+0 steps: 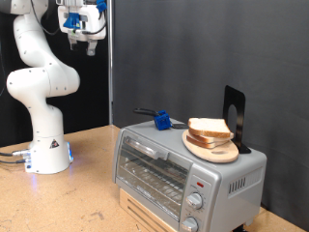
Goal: Make a piece of toast with the oven
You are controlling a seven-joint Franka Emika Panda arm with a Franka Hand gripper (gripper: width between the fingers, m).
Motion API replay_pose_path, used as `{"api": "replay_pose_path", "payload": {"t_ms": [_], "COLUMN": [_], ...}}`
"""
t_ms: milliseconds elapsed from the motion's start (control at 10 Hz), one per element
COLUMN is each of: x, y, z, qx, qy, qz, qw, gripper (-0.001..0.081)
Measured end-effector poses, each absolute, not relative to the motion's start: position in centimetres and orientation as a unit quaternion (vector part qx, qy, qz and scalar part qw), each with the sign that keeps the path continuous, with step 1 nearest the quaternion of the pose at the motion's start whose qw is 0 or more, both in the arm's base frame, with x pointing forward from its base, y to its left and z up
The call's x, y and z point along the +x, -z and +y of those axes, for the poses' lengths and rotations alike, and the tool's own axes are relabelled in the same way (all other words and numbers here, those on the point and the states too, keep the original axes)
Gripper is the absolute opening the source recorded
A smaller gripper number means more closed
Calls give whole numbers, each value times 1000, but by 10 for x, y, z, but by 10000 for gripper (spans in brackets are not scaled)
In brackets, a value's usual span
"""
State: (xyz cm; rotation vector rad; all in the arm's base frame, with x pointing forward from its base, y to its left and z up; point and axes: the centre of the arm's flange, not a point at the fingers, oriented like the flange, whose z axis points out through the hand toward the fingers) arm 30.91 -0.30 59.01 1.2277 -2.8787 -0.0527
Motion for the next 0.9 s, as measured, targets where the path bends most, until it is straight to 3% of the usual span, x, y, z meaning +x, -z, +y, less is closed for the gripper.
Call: {"api": "replay_pose_path", "payload": {"t_ms": [900], "x": [323], "y": [-594], "z": [-11], "qx": [755], "qy": [-3], "qz": [-647], "qw": [-105], "gripper": [682]}}
